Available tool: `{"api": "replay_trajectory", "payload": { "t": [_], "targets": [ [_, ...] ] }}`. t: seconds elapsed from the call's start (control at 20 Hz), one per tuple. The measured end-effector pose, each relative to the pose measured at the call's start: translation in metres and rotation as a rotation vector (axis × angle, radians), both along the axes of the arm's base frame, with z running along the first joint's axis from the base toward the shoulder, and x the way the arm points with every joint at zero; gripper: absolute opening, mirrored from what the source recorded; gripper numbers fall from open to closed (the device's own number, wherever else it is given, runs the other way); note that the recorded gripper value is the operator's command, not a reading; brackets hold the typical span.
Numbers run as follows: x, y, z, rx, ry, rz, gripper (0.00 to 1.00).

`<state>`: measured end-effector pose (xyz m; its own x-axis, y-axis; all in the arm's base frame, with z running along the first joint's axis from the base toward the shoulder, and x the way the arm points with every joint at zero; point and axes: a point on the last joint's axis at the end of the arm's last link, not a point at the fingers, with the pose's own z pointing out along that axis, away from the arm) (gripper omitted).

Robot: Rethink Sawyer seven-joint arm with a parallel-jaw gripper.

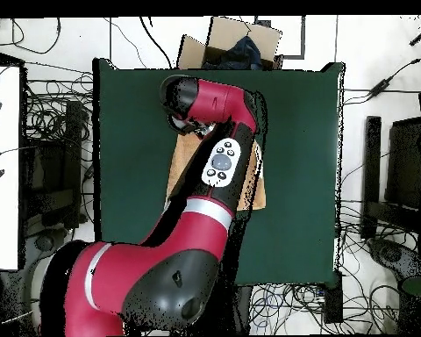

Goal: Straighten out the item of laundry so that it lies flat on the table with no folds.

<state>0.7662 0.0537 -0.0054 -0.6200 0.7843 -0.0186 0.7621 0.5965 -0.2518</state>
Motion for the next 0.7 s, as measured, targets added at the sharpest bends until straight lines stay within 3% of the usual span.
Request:
{"api": "replay_trajectory", "payload": {
  "t": [0.7],
  "targets": [
    [-0.016, 0.040, -0.023, 0.057, -0.055, -0.053, 1.00]
  ]
}}
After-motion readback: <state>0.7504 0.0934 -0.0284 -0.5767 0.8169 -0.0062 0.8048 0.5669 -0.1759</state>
